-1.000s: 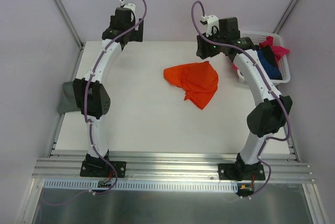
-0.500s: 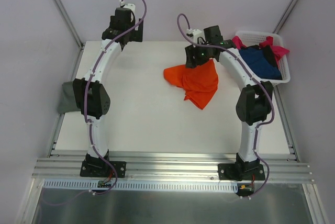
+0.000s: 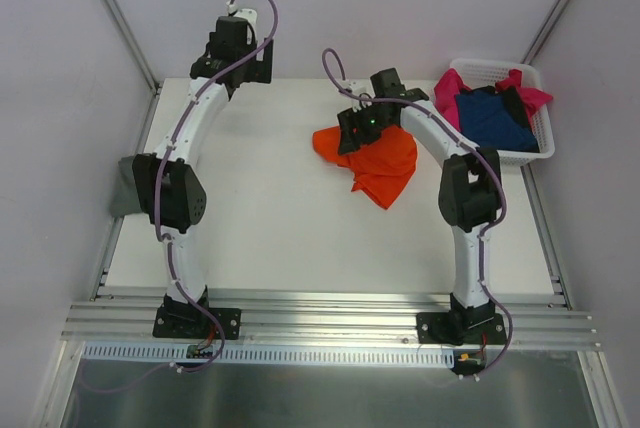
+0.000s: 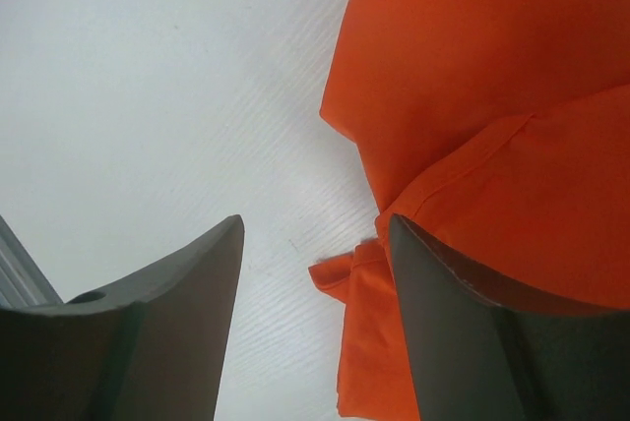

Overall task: Fold and stack the t-shirts
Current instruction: Flatten out the tshirt

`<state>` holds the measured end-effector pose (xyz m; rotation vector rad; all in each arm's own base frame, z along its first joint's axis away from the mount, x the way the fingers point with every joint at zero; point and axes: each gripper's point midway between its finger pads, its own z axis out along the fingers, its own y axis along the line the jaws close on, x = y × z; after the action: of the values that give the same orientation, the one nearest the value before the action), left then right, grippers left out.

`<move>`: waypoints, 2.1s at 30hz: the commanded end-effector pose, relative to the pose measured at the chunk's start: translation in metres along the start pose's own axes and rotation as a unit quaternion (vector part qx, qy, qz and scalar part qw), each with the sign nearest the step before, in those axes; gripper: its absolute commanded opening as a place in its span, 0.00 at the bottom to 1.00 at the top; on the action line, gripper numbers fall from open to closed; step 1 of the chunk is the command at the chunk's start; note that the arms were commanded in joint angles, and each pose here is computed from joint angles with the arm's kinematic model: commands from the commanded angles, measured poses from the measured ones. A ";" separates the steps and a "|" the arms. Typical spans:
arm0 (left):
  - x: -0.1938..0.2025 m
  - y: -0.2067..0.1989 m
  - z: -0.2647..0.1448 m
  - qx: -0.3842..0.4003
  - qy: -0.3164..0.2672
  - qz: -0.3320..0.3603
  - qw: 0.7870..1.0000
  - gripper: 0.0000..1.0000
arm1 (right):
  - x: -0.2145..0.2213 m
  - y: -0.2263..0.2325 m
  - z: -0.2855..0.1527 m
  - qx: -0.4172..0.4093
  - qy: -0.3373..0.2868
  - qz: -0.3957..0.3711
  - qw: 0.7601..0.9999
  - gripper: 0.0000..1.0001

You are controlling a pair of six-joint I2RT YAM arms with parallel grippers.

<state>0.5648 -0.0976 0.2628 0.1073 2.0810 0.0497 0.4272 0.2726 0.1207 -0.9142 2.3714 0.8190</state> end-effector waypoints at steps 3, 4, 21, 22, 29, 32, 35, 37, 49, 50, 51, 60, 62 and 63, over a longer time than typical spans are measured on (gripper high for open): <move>-0.024 0.004 -0.038 0.018 -0.035 -0.013 0.999 0.99 | -0.004 -0.002 0.024 0.010 0.017 -0.027 0.999 0.64; -0.022 0.004 -0.039 0.020 -0.033 -0.014 0.999 0.99 | -0.010 -0.005 0.024 0.018 0.011 -0.032 0.999 0.64; 0.001 0.017 -0.036 0.027 -0.006 -0.045 0.999 0.99 | -0.020 -0.040 -0.001 0.141 0.013 -0.091 0.986 0.63; 0.001 0.017 -0.036 0.029 -0.005 -0.043 0.999 0.99 | -0.015 -0.047 0.003 0.152 0.024 -0.092 0.984 0.62; 0.003 0.017 -0.040 0.031 -0.005 -0.042 0.999 0.99 | 0.002 -0.065 0.037 0.157 0.055 -0.082 0.983 0.61; 0.006 0.017 -0.042 0.033 -0.002 -0.039 0.999 0.99 | 0.009 -0.070 0.049 0.158 0.065 -0.084 0.982 0.60; 0.006 0.017 -0.042 0.034 -0.002 -0.038 0.999 0.99 | 0.015 -0.075 0.055 0.162 0.076 -0.085 0.980 0.56; 0.007 0.016 -0.043 0.036 -0.001 -0.038 0.999 0.99 | 0.017 -0.077 0.055 0.166 0.079 -0.087 0.979 0.50; -0.008 0.053 -0.043 -0.010 -0.018 -0.083 0.996 0.99 | -0.083 -0.024 -0.046 0.190 -0.042 -0.106 0.975 0.01; -0.009 0.061 -0.044 -0.019 -0.021 -0.090 0.995 0.99 | -0.089 -0.018 -0.052 0.186 -0.053 -0.104 0.975 0.01; -0.010 0.072 -0.044 -0.031 -0.022 -0.090 0.995 0.99 | -0.097 -0.011 -0.057 0.182 -0.065 -0.105 0.975 0.02; -0.029 0.111 -0.056 -0.072 -0.049 -0.089 0.992 0.99 | -0.153 0.086 -0.097 0.068 -0.180 -0.134 0.972 0.01; -0.030 0.122 -0.056 -0.084 -0.052 -0.093 0.991 0.99 | -0.166 0.111 -0.106 0.031 -0.209 -0.132 0.968 0.01; -0.031 0.123 -0.057 -0.084 -0.053 -0.093 0.991 0.99 | -0.167 0.122 -0.107 0.011 -0.214 -0.129 0.968 0.01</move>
<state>0.5427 0.0105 0.2754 -0.1504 2.0834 0.0818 0.4619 0.3185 0.2698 -0.9118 2.0192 0.5686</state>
